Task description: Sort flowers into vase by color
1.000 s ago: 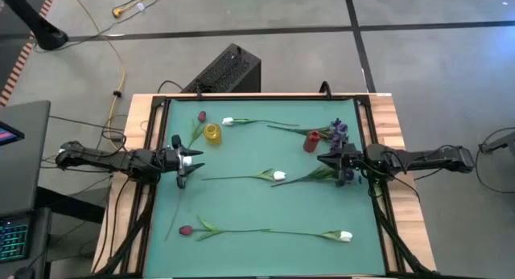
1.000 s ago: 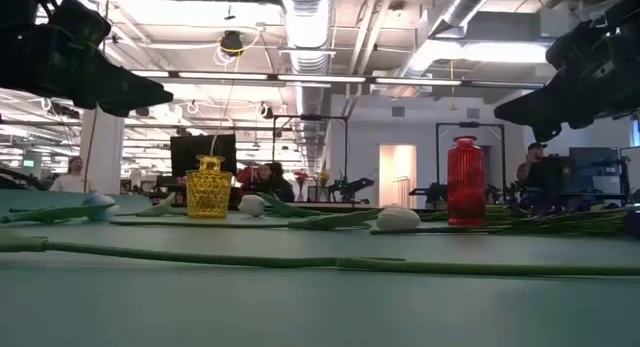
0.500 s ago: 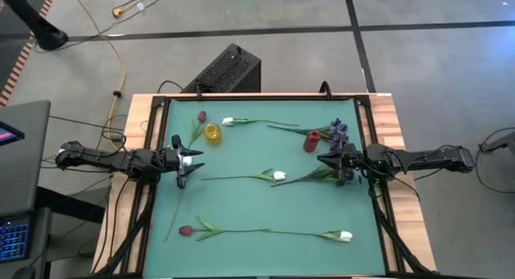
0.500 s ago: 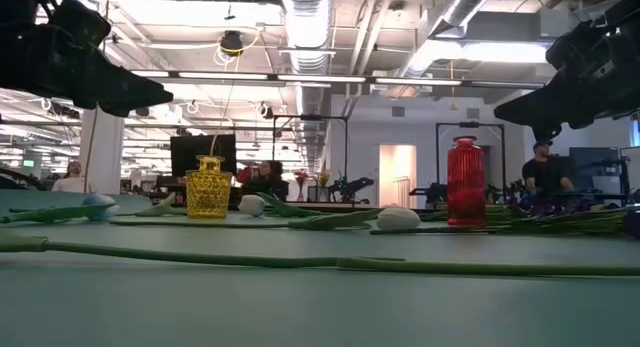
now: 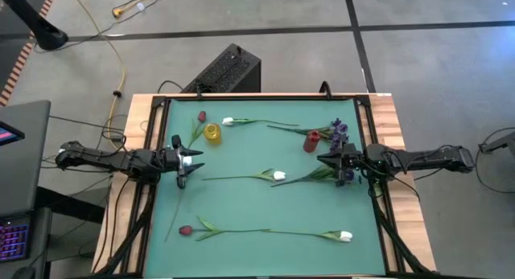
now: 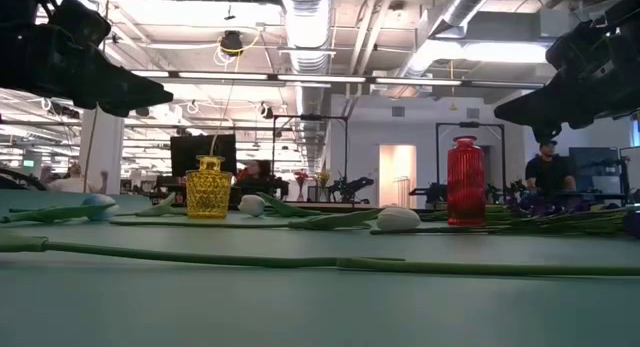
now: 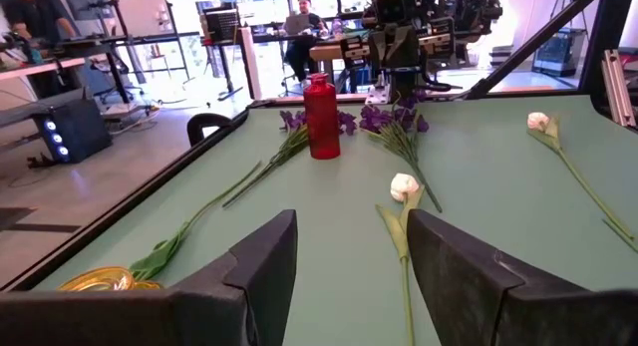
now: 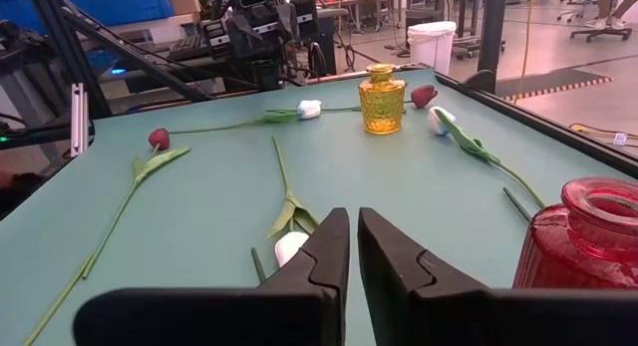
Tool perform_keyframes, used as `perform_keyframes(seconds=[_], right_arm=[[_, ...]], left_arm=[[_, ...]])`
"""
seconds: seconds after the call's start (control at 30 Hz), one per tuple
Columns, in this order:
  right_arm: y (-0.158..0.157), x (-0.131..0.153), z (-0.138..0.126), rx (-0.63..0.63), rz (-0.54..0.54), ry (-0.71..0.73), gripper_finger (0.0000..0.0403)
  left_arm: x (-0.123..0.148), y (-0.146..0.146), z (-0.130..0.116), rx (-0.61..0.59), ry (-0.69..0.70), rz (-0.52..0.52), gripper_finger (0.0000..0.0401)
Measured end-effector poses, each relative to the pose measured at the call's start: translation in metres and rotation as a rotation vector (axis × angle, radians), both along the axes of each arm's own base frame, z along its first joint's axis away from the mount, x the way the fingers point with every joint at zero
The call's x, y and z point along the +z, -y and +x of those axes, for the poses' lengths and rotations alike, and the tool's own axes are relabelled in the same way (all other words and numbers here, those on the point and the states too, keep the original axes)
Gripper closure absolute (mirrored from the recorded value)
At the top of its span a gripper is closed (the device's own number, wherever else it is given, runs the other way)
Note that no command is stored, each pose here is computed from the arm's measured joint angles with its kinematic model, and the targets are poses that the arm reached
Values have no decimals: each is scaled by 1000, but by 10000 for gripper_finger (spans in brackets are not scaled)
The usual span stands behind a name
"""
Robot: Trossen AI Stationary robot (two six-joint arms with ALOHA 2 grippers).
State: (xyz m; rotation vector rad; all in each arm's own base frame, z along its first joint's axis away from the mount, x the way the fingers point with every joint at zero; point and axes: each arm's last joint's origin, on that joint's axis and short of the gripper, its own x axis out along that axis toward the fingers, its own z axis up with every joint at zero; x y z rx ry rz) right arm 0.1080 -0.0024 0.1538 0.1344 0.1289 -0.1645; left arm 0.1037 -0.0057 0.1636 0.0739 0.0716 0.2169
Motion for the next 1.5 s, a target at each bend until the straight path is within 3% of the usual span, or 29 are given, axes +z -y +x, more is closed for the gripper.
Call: perform_keyframes(seconds=[0.97, 1.27, 1.43, 1.5], right_arm=[[0, 0, 0, 0, 0, 1, 348], [2, 1, 0, -59, -7, 8, 348], [3, 4, 0, -74, -20, 33, 348], [5, 6, 0, -77, -92, 41, 348]], left_arm=[[0, 0, 0, 1, 3, -10, 221], [1, 0, 0, 10, 61, -238, 221], [1, -2, 0, 76, 76, -262, 221], [1, -2, -1, 96, 84, -278, 221]])
